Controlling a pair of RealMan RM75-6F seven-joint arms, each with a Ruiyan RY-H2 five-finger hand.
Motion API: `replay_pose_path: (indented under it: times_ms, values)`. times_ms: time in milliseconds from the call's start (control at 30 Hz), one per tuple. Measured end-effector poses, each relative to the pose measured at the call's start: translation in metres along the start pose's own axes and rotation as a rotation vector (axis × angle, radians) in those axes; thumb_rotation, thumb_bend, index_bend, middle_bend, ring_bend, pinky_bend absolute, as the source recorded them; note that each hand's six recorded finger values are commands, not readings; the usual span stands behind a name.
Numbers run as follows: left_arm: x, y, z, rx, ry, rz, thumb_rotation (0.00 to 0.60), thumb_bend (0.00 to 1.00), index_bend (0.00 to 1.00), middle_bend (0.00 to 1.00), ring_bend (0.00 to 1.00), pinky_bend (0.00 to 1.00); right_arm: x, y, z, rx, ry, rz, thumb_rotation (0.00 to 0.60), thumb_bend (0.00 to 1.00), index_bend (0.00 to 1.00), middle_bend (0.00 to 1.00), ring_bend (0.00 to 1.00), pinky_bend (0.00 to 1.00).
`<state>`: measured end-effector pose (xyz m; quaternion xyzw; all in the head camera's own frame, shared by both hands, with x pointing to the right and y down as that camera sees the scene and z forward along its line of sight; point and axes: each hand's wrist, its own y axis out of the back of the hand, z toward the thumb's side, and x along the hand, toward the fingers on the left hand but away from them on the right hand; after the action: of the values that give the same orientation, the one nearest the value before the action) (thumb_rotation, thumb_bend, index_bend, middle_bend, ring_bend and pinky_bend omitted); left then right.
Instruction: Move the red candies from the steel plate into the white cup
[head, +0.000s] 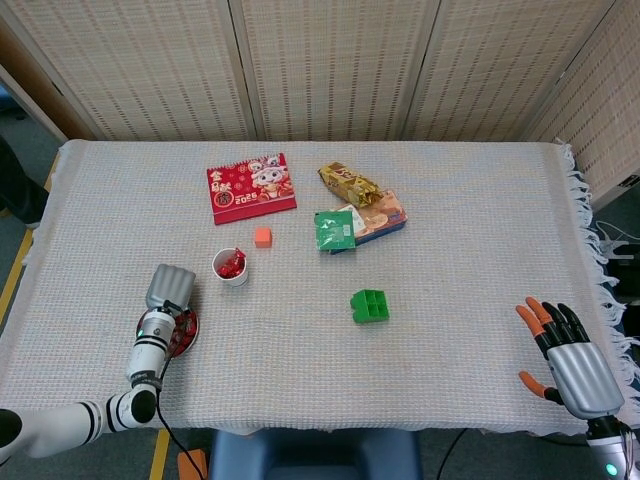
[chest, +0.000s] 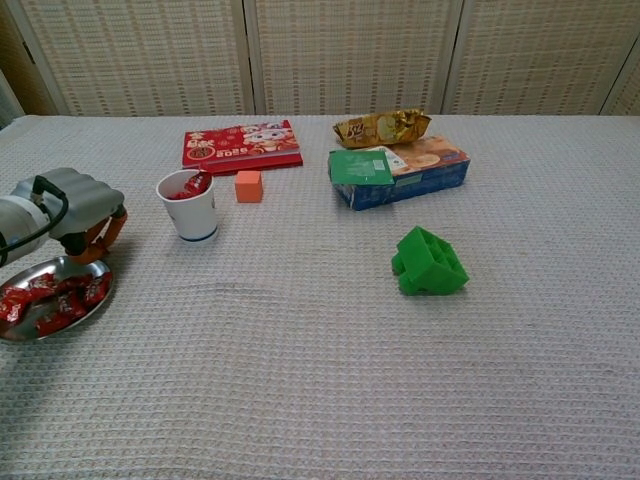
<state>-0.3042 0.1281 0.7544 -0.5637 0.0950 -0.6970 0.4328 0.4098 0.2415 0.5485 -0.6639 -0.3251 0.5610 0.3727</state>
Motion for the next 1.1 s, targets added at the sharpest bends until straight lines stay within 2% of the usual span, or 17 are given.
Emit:
replay_pose_path:
  times_ms: [333, 733, 833, 1000, 1100]
  values:
    - [-0.001, 0.007, -0.003, -0.034, -0.001, 0.039, 0.6, 0.37, 0.57, 0.62, 0.82, 1.0, 0.001, 0.0, 0.0, -0.001, -0.002, 0.0, 0.6, 0.13, 0.0, 0.0, 0.0, 0.0]
    - [-0.01, 0.029, -0.018, -0.131, 0.0, 0.106, 0.6, 0.38, 0.56, 0.61, 0.82, 1.0, 0.001, 0.001, -0.001, -0.003, -0.002, -0.001, 0.6, 0.13, 0.0, 0.0, 0.0, 0.0]
    - [-0.016, 0.042, -0.022, -0.174, -0.008, 0.139, 0.6, 0.38, 0.56, 0.61, 0.82, 1.0, 0.001, 0.001, 0.0, -0.003, 0.0, 0.001, 0.6, 0.13, 0.0, 0.0, 0.0, 0.0]
    - [-0.024, 0.077, -0.025, -0.274, -0.026, 0.248, 0.6, 0.38, 0.55, 0.61, 0.82, 1.0, 0.0, 0.0, 0.001, -0.003, 0.004, 0.003, 0.6, 0.13, 0.0, 0.0, 0.0, 0.0]
    - [-0.027, 0.098, -0.018, -0.321, -0.056, 0.307, 0.6, 0.38, 0.52, 0.58, 0.82, 1.0, 0.0, -0.001, 0.001, -0.003, 0.006, 0.006, 0.6, 0.13, 0.0, 0.0, 0.0, 0.0]
